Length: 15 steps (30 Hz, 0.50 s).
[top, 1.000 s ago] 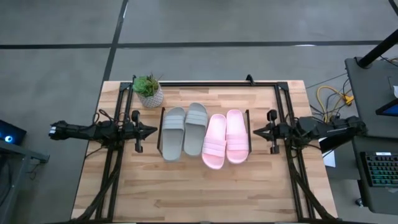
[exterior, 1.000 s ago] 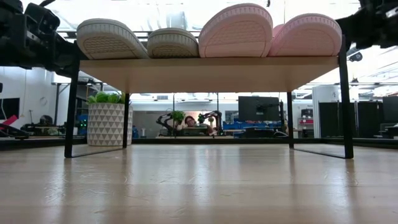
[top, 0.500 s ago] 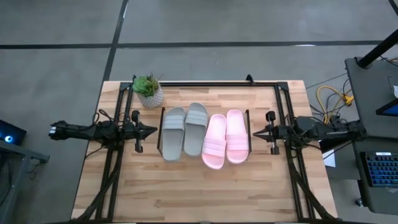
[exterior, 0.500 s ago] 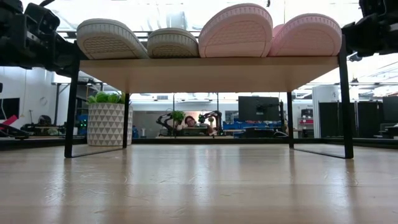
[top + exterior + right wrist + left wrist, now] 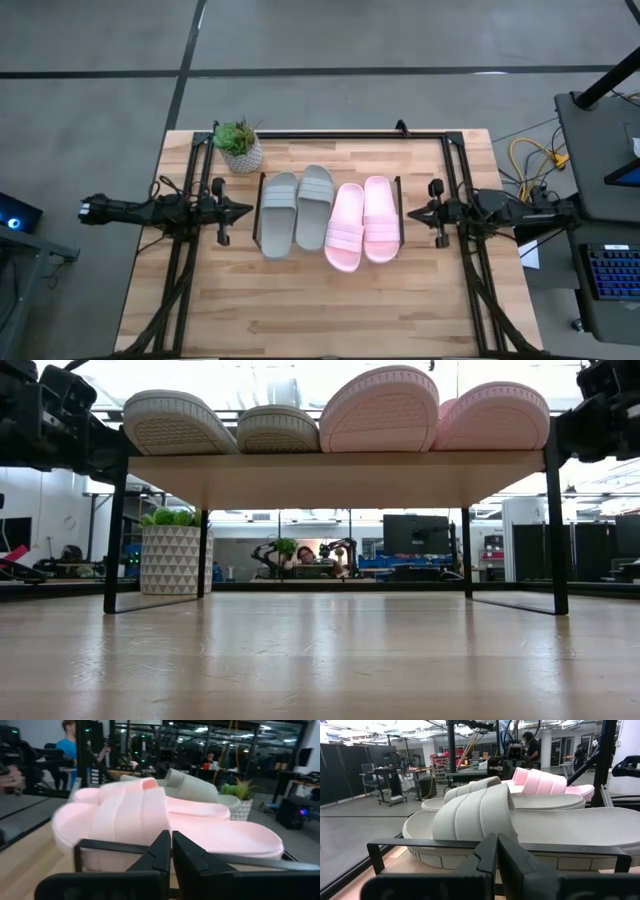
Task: Pick and place slides into the shelf
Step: Return to Home Position
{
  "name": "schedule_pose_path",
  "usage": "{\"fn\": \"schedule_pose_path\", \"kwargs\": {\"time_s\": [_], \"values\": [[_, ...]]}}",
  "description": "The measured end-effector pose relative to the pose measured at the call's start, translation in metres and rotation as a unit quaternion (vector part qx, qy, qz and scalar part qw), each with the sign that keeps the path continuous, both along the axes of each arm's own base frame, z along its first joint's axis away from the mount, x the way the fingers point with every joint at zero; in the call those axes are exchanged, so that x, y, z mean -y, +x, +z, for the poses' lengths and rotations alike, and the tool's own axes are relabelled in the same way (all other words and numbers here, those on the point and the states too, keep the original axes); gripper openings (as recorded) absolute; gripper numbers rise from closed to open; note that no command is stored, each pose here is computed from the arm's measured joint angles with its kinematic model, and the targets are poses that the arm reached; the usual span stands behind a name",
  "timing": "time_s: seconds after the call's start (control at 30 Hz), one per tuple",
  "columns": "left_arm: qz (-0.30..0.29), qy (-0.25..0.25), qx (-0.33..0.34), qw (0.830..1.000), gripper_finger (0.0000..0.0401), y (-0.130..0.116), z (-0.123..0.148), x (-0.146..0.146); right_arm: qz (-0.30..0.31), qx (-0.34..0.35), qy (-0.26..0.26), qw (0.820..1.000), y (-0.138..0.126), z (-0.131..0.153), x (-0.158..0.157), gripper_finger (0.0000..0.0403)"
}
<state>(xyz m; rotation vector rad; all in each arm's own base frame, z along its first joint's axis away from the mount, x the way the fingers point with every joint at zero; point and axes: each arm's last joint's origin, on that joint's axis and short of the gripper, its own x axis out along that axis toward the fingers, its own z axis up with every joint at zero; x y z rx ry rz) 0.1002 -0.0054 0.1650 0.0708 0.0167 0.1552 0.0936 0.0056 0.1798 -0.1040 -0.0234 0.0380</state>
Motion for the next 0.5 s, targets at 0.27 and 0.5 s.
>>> {"fn": "schedule_pose_path", "kwargs": {"time_s": [0.27, 0.5], "values": [[-0.003, -0.001, 0.001, 1.000, 0.0000, -0.0001, 0.0001, 0.0002, -0.011, -0.014, 0.012, 1.000, 0.0021, -0.0099, 0.0005, 0.0009], [-0.021, -0.002, 0.000, 1.000, 0.0000, 0.0000, 0.0000, 0.0012, -0.010, -0.016, 0.008, 1.000, 0.0023, -0.0102, 0.0004, 0.0009]]}}
